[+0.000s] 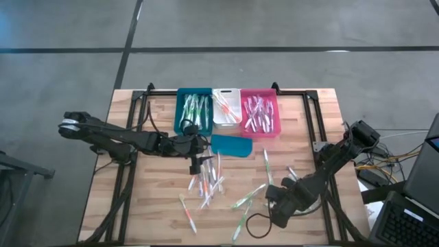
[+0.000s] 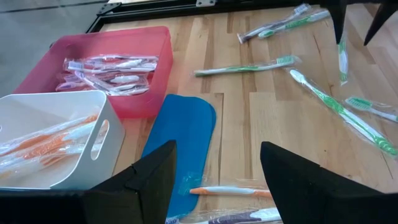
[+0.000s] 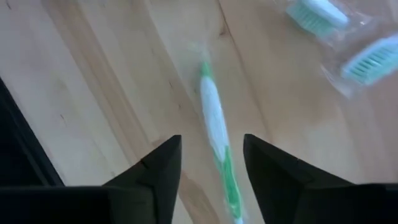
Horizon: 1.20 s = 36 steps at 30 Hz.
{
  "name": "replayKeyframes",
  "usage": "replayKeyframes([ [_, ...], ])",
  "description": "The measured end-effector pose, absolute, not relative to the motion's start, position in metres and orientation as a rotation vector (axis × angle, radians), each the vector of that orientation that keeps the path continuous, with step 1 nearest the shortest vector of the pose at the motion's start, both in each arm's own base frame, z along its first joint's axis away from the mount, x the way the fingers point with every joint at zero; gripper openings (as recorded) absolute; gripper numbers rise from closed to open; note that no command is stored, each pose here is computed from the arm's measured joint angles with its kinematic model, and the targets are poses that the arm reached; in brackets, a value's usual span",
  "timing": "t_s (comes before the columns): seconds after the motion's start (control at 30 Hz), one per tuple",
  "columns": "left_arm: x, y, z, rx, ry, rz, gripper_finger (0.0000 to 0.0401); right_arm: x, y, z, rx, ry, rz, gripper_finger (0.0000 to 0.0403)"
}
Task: Pick & Place Toothbrushes
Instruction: Put the green toothbrush into the blue bin
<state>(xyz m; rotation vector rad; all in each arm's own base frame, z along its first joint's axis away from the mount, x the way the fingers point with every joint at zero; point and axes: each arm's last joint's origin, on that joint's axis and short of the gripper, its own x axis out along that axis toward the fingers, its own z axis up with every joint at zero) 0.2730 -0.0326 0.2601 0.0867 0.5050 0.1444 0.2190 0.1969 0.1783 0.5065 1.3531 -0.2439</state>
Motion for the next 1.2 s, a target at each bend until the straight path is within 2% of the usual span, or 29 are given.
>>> replayKeyframes([
  [0.2, 0.273, -0.033, 0.260, 0.087, 0.505, 0.144, 0.0236, 0.217, 0.195, 0.165, 0.532, 1.332, -0.223, 0.0189],
  [0.4, 0.273, -0.033, 0.260, 0.087, 0.505, 0.144, 0.0236, 0.213, 0.192, 0.152, 0.561, 1.319, -0.219, 0.0187],
  [0.83, 0.273, -0.033, 0.260, 0.087, 0.505, 0.144, 0.0236, 0.196, 0.190, 0.134, 0.534, 1.345, -0.216, 0.0133],
  [1.2, 0.273, -0.033, 0.260, 0.087, 0.505, 0.144, 0.0236, 0.195, 0.189, 0.133, 0.496, 1.349, -0.209, 0.0071],
])
